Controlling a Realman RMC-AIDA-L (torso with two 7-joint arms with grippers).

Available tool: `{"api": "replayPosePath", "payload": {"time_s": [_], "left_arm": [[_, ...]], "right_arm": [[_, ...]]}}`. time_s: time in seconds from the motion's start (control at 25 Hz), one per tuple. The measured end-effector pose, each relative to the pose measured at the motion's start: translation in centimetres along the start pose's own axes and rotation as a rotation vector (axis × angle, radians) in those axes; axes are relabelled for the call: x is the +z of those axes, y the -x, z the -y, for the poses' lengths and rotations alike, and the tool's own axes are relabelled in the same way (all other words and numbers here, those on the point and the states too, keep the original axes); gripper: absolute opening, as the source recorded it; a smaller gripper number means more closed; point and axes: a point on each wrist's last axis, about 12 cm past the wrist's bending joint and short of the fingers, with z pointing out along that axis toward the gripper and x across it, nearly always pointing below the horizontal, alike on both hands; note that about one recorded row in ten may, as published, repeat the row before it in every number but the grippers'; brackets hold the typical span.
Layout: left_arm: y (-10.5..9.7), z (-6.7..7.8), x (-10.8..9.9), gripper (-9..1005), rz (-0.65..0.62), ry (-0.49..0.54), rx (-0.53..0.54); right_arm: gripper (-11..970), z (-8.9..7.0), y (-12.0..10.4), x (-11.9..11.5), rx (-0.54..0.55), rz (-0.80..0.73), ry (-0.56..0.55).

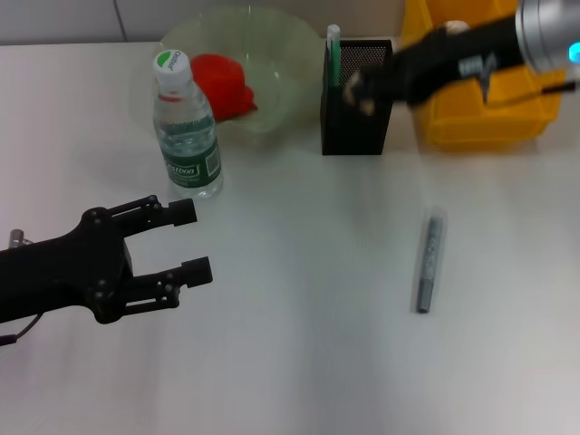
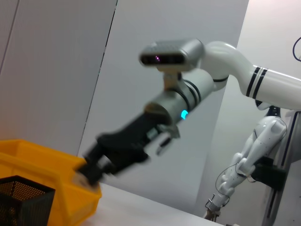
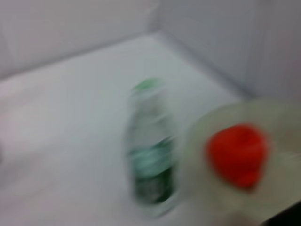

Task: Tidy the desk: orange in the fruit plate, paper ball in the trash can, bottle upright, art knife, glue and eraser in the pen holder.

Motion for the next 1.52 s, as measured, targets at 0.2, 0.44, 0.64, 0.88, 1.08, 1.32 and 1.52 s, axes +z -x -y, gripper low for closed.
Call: {"api": "replayPosePath", "payload": {"time_s": [0.2, 0.44, 0.64, 0.88, 1.08, 1.32, 1.52], "left_arm": [[0.0, 0.0, 0.1, 785, 0.000, -0.006, -0.001], [0.1, 0.1, 0.1, 785, 0.004, -0.012, -0.001], [0.1, 0.2, 0.0, 785, 0.009, -0.013, 0.000], [0.0, 0.2, 0.0, 785, 0.009, -0.012, -0.004], [0.0, 0.2, -0.1, 785, 0.008, -0.010, -0.004], [0.0, 0.2, 0.0, 785, 0.002, -0.016, 0.000], [0.1, 0.2, 0.1, 785, -0.001, -0.022, 0.004]], "right_arm": [[269, 2.6, 1.7, 0.0, 0.118, 0.056, -0.215], [292, 2.8, 2.3, 1.9, 0.107, -0.001, -0.256], [311, 2.6, 1.9, 4.2, 0.073, -0.045, -0.281], [334, 2.4, 1.9, 4.7, 0.064, -0.049, -0.289], [353, 2.5, 1.7, 4.4, 0.083, -0.040, -0.290], [376, 1.5, 2.1, 2.3, 0.168, 0.045, -0.219], [595, 0.0, 2.7, -1.1, 0.247, -0.004, -0.105]]}}
